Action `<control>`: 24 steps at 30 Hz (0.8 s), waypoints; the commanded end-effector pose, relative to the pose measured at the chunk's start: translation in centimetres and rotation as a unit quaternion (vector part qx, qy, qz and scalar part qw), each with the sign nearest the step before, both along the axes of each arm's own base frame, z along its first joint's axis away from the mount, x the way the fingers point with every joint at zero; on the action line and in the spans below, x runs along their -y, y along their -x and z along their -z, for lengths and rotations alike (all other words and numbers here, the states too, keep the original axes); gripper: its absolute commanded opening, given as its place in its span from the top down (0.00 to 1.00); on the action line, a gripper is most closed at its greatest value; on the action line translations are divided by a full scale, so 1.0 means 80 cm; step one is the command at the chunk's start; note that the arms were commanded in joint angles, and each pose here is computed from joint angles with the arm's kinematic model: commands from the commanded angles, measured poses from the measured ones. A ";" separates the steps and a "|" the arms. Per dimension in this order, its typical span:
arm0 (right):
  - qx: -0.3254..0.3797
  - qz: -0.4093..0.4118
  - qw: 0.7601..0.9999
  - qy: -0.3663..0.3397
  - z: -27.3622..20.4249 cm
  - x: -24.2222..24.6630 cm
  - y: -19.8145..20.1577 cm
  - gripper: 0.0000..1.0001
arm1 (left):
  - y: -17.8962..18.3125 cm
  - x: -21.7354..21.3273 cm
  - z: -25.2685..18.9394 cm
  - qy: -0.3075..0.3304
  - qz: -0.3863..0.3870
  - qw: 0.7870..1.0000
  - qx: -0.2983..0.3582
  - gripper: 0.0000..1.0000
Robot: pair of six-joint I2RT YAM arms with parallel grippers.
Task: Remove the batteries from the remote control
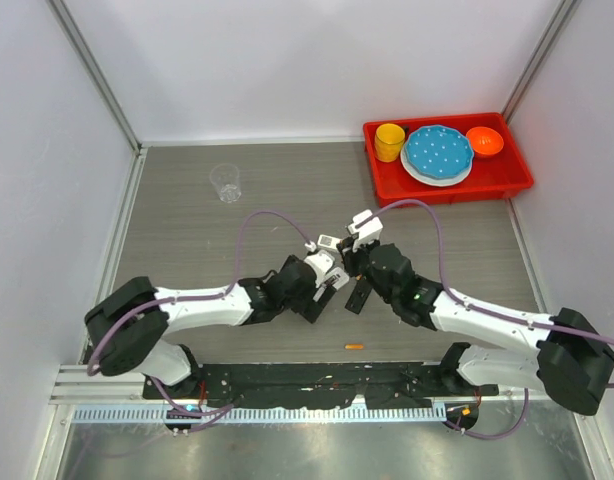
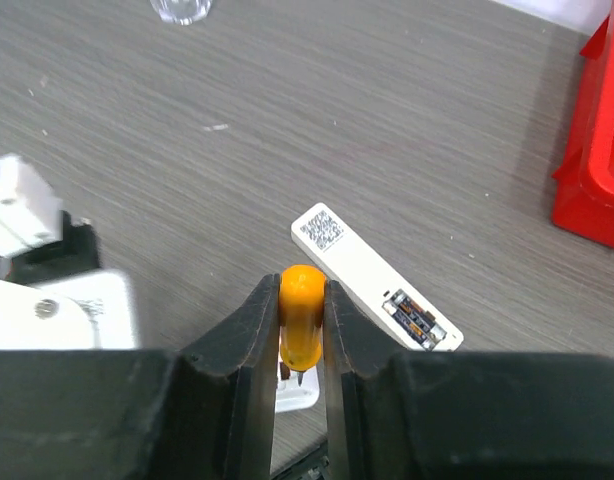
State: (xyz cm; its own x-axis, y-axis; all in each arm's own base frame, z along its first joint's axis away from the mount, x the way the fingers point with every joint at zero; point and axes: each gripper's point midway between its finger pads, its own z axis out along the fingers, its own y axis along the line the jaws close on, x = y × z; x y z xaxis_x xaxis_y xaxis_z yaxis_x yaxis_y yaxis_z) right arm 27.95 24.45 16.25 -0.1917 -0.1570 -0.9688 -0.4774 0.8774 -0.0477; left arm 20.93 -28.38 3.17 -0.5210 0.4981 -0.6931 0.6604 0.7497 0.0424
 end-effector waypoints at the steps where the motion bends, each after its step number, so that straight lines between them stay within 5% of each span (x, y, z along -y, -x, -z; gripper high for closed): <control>1: 0.027 -0.016 0.995 -0.097 -0.065 -0.007 -0.005 0.99 | -0.015 0.018 -0.082 0.105 0.009 0.994 0.041 0.09; 10: 0.018 -0.150 0.959 -0.240 -0.143 -0.036 0.031 0.99 | -0.032 0.032 -0.216 0.324 0.062 0.942 0.060 0.02; 17: 0.008 -0.221 0.926 -0.306 -0.184 -0.058 0.057 0.99 | -0.031 0.059 -0.248 0.372 0.122 0.920 0.034 0.14; 20: 0.008 -0.227 0.921 -0.315 -0.191 -0.057 0.059 0.99 | -0.027 0.062 -0.250 0.378 0.134 0.916 0.026 0.32; 24: -0.004 -0.213 0.924 -0.319 -0.188 -0.050 0.050 0.99 | -0.023 0.055 -0.252 0.380 0.127 0.916 0.028 0.91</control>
